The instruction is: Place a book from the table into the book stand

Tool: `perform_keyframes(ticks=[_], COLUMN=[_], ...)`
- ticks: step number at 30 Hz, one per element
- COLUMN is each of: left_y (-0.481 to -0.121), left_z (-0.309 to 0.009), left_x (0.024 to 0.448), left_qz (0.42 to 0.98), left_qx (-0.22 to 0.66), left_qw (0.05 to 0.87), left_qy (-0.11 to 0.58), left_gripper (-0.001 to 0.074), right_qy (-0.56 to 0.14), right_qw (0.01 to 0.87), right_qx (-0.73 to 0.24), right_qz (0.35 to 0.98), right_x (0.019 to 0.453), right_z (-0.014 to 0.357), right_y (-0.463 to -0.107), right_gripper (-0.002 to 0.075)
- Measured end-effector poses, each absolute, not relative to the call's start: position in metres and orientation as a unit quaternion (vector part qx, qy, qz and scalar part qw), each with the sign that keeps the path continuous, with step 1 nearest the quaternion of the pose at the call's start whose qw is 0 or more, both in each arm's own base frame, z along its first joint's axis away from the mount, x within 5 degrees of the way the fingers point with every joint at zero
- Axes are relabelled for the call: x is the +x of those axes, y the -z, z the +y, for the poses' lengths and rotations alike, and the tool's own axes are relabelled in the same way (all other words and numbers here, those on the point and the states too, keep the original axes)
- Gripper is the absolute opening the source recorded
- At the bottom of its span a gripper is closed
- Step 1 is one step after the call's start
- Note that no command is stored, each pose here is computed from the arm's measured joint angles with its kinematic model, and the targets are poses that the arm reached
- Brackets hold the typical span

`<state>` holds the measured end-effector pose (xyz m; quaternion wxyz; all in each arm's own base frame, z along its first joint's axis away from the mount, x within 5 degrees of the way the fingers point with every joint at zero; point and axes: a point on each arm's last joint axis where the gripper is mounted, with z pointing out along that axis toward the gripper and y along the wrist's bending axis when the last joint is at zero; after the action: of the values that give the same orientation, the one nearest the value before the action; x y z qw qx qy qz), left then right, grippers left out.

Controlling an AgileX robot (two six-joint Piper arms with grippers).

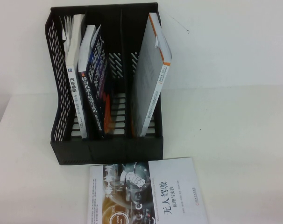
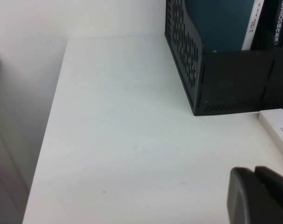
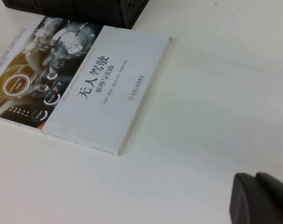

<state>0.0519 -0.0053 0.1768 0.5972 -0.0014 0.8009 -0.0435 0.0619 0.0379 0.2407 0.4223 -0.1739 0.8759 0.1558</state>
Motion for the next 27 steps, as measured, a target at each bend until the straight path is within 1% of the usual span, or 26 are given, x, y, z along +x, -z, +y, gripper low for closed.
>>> perform_keyframes(ticks=[5,7,9,11,14,16,19,22,27], left_y=[-0.177,-0.177,-0.177,-0.177,-0.177,-0.177,-0.177,-0.177,-0.177], left_z=[-0.005,-0.005,-0.005,-0.005,-0.005,-0.005,-0.005,-0.005,-0.005], left_x=[0.052,0.052,0.052,0.052,0.052,0.052,0.052,0.052,0.052], left_qz=[0.801,0.801,0.801,0.801,0.801,0.801,0.801,0.801,0.801], left_qx=[-0.001,-0.001,-0.001,0.000,0.000,0.000,0.000,0.000,0.000], left_qw=[0.597,0.597,0.597,0.597,0.597,0.597,0.598,0.598,0.598], left_qy=[0.044,0.043,0.043,0.042,0.042,0.042,0.042,0.042,0.042], left_gripper=[-0.0002,-0.0002,-0.0002,-0.0002,-0.0002,-0.0002,-0.0002,-0.0002,-0.0002], right_qy=[-0.162,-0.165,-0.159,-0.152,-0.138,-0.124,-0.102,-0.090,-0.088], right_qw=[0.431,0.444,0.468,0.513,0.593,0.623,0.620,0.581,0.576], right_qx=[-0.167,-0.145,-0.103,-0.058,-0.011,0.008,0.029,0.037,0.038], right_qz=[0.872,0.869,0.863,0.843,0.793,0.772,0.778,0.808,0.812], right_x=[0.059,0.056,0.056,0.056,0.058,0.056,0.054,0.052,0.051], right_z=[0.036,0.032,0.026,0.021,0.014,0.010,0.007,0.005,0.005], right_y=[-0.235,-0.228,-0.217,-0.204,-0.189,-0.185,-0.180,-0.170,-0.170], right_gripper=[-0.0002,-0.0002,-0.0002,-0.0002,-0.0002,-0.0002,-0.0002,-0.0002,-0.0002])
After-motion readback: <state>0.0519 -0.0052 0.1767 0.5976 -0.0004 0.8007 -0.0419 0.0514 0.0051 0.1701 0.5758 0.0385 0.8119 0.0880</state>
